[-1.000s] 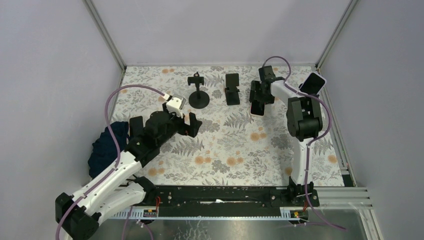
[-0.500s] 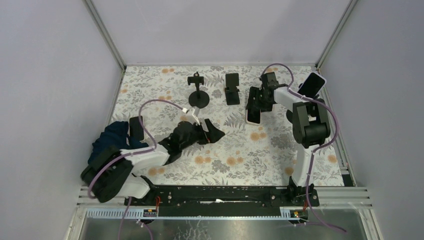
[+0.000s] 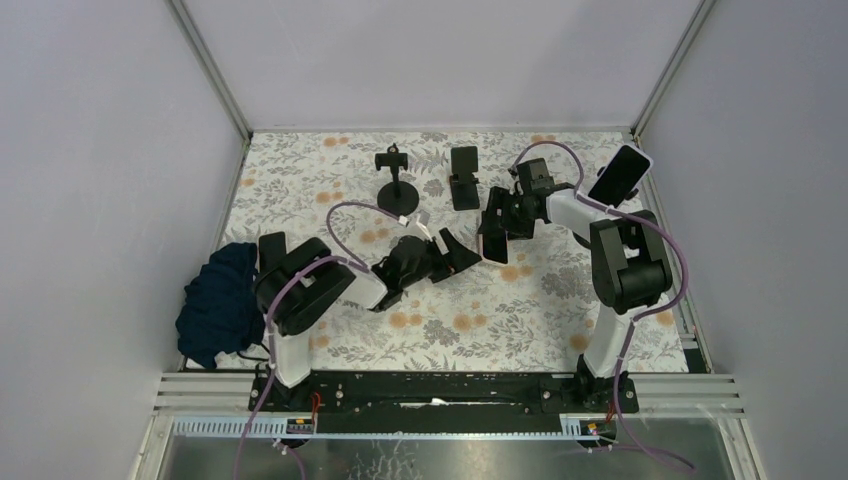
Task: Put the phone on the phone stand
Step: Pick up the phone at the center of the board.
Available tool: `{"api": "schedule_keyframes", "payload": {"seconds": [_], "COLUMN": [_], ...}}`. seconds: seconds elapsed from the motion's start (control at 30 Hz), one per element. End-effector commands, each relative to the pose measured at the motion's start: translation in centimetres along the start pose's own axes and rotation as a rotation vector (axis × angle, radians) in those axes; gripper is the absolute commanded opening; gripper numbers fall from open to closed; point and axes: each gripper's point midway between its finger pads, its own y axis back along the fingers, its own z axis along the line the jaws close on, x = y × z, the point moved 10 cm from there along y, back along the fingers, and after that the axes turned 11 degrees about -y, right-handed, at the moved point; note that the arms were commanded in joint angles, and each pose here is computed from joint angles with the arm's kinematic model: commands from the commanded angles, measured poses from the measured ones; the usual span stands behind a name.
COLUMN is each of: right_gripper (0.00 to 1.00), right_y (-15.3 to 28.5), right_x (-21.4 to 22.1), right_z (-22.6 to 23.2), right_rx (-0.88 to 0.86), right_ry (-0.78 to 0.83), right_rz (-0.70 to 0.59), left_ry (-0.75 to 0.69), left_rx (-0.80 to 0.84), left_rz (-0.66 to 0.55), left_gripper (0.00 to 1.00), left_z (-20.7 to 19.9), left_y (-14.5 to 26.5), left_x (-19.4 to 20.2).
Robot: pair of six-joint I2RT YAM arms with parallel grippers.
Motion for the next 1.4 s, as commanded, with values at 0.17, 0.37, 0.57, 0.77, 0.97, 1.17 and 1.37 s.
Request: {"api": "schedule_keyframes", "payload": {"seconds": [0.17,0.37,0.57,0.77,0.97,1.17,1.37], "right_gripper": [0.47,0.47,0.48,0.55,0.72,0.8,0.84], "right_y": [3.1,3.3,3.4,3.5,3.1,2.6,1.7], "right_x": [0.2,0.9,1.3,1.5,1.4,1.1,1.3], "right_z": [3.7,4.3,4.6,4.6,4.4,4.3,4.1], "right_rx": [-0.19,-0.201,-0.206,-0.209,-0.179,-0.167,-0.172], "right_ry": [0.043,0.07,0.093,0.099,0.094,0.108,0.124], "right_rz": [-0.063,-0.066,-0.074,-0.085,-0.094,-0.096,-0.072], "left_ry": [0.071,0.101,0.106,0.041,0.005,-0.017,-0.021], "left_rx": [0.022,0.016,0.039,0.098,0.177,0.228,0.252], "left_rz": [-0.055,-0.035,-0.036,-0.071,-0.12,-0.121,-0.113], "left_gripper": [0.88,0.76,0.28,0.0,0.0,0.0,0.0], "left_z": [-0.5,-0.3,-0.1,-0.5,-1.3,-2.3,-2.9], "left_y": [-3.2,-4.6,-4.9,-4.4,-3.5,-3.5,-3.8], "left_x": [-0.2,0.1,0.2,0.0,-0.4,-0.2,0.1]}}
